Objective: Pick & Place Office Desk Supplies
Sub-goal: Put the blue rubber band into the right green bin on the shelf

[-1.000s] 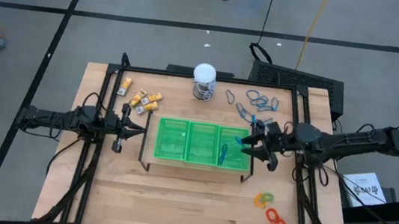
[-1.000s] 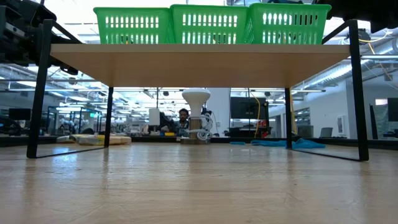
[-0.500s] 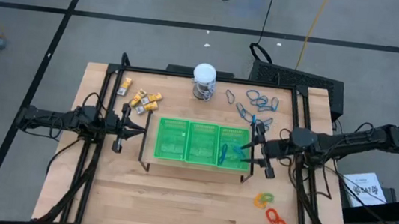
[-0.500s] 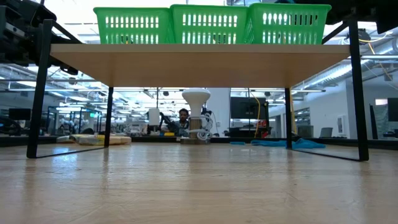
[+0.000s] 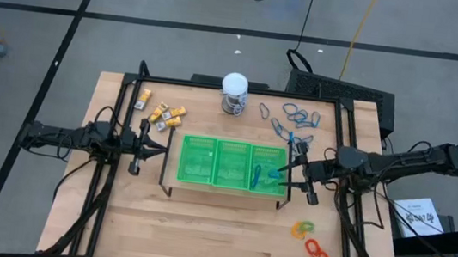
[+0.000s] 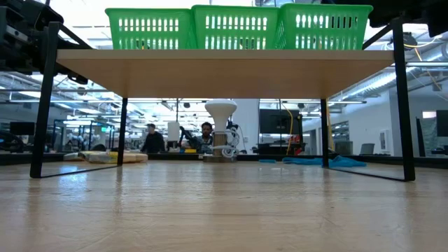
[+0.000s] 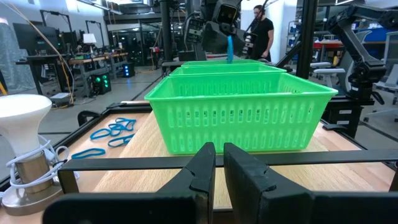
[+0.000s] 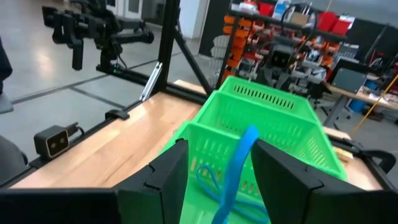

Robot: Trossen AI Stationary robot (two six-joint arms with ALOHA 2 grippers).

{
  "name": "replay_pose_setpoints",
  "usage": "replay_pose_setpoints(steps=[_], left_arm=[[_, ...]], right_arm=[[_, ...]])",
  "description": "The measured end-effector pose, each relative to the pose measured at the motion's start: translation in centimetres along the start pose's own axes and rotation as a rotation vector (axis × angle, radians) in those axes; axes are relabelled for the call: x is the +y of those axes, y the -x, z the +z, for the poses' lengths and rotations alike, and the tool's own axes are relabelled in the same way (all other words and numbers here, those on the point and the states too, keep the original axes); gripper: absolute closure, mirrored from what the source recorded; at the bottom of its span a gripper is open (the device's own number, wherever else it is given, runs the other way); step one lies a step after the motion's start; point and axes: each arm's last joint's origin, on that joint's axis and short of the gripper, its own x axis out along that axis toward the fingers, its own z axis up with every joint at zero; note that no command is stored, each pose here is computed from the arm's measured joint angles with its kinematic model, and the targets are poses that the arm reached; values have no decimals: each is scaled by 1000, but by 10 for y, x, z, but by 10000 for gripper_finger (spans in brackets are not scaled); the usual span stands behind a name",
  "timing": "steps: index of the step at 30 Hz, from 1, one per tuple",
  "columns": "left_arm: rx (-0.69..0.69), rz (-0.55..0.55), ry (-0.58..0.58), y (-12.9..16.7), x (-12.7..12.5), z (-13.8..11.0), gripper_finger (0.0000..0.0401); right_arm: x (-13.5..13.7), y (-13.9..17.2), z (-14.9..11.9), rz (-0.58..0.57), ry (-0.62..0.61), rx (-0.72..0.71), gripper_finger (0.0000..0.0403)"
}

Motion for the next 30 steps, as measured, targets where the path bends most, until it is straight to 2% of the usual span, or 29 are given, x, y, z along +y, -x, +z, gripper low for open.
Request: replay_pose_setpoints(steps=[5,15,19,22,24,27,30], left_arm=[[0,0,0,0,0,0,357],[0,0,0,0,0,0,357],[0,0,0,0,0,0,357],[1,0,0,0,0,0,357],[0,0,0,0,0,0,357],[0,0,0,0,0,0,357],[0,0,0,0,0,0,357]], right_arm=[[0,9,5,-8,3,-27,239],[2,20,4,-2,-22,9,243],[1,24,1,-59,-30,60,243],[-1,29,-4,-169,-33,135,243],[-4,32,-6,-287,-59,176,243],[-8,37,-7,-480,-118,192,243],[-12,40,-7,-617,-168,190,243]])
